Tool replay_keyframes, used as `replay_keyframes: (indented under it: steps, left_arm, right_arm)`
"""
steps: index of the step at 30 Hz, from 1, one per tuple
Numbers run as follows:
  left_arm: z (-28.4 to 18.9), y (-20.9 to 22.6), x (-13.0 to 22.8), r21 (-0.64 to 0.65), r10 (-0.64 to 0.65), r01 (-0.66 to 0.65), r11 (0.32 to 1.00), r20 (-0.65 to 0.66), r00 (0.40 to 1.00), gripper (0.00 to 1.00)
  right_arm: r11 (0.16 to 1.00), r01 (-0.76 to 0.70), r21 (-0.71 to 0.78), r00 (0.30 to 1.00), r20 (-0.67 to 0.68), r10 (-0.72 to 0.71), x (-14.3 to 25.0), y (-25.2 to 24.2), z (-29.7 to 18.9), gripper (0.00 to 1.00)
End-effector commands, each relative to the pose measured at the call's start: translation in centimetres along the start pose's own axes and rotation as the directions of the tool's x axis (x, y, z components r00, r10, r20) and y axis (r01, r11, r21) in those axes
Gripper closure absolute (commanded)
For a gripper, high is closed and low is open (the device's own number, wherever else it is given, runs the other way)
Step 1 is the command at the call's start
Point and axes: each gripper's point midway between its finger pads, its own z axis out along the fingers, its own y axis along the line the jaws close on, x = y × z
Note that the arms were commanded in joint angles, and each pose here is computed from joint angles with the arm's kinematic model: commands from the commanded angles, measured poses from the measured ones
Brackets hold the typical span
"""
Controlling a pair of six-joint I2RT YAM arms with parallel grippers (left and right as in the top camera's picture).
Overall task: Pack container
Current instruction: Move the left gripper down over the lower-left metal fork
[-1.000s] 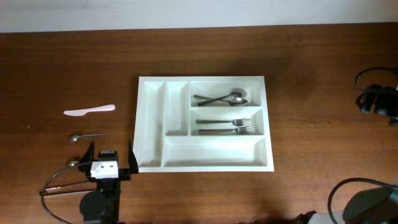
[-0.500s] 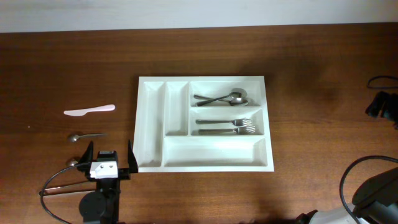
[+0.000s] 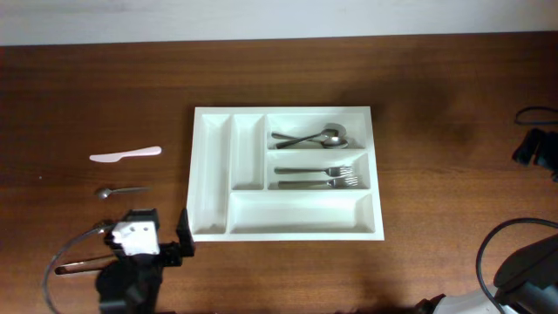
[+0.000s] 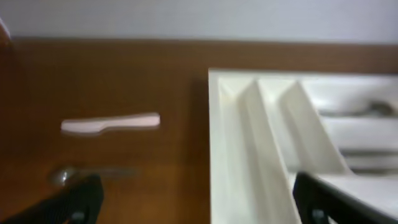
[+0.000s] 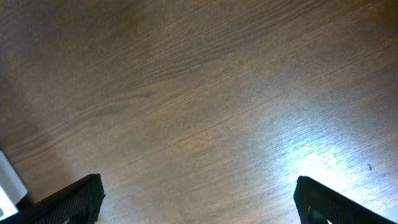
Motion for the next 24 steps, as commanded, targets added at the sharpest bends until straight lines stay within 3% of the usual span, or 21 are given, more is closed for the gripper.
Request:
replay_keyframes:
  steps: [1, 5, 8, 9, 11, 13, 15, 22, 23, 24]
  left_arm:
    - [-2.3, -1.3, -5.3, 0.059, -0.126, 0.129, 0.990, -0.053, 0.991, 0.01]
    - [-3.8, -4.4, -9.8, 0.232, -0.119, 0.129, 0.964, -0.057, 0.991, 0.01]
    - [-3.9, -3.9, -11.6, 0.201, -0.045, 0.048, 0.978, -0.019, 0.999, 0.01]
    - [-3.8, -2.9, -11.8, 0.146, -0.034, 0.036, 0.989, -0.016, 0.999, 0.01]
    - [-3.9, 0.7, -11.7, -0.076, -0.192, 0.189, 0.979, -0.031, 0.981, 0.01]
    - [-5.4, 5.1, -10.3, -0.355, -0.440, 0.416, 0.837, 0.013, 0.898, 0.01]
    - [-7.1, 7.2, -9.4, -0.496, -0.526, 0.483, 0.722, 0.060, 0.848, 0.01]
    - [-7.7, 8.1, -9.0, -0.563, -0.498, 0.427, 0.708, 0.030, 0.866, 0.01]
    - [-8.0, 8.8, -8.8, -0.602, -0.487, 0.407, 0.687, 0.035, 0.873, 0.01]
    - [-8.8, 9.8, -8.1, -0.663, -0.512, 0.422, 0.618, 0.068, 0.856, 0.01]
  right_arm:
    - [1.000, -0.015, 0.006, 1.000, -0.014, 0.015, 0.2, -0.2, 0.4, 0.01]
    - [1.000, -0.015, 0.006, 1.000, -0.014, 0.015, 0.2, -0.2, 0.4, 0.01]
    - [1.000, -0.015, 0.006, 1.000, -0.014, 0.015, 0.2, -0.2, 0.4, 0.01]
    - [1.000, -0.015, 0.005, 1.000, -0.014, 0.015, 0.2, -0.2, 0.4, 0.01]
    - [1.000, -0.015, 0.006, 1.000, -0.014, 0.015, 0.2, -0.2, 0.4, 0.01]
    - [1.000, -0.015, 0.006, 1.000, -0.014, 0.015, 0.2, -0.2, 0.4, 0.01]
    - [1.000, -0.015, 0.006, 1.000, -0.014, 0.015, 0.2, -0.2, 0.4, 0.01]
    - [1.000, -0.015, 0.005, 1.000, -0.014, 0.015, 0.2, -0.2, 0.4, 0.01]
    - [1.000, -0.015, 0.006, 1.000, -0.014, 0.015, 0.2, -0.2, 0.4, 0.01]
    - [1.000, -0.015, 0.006, 1.000, -0.014, 0.015, 0.2, -0.2, 0.4, 0.01]
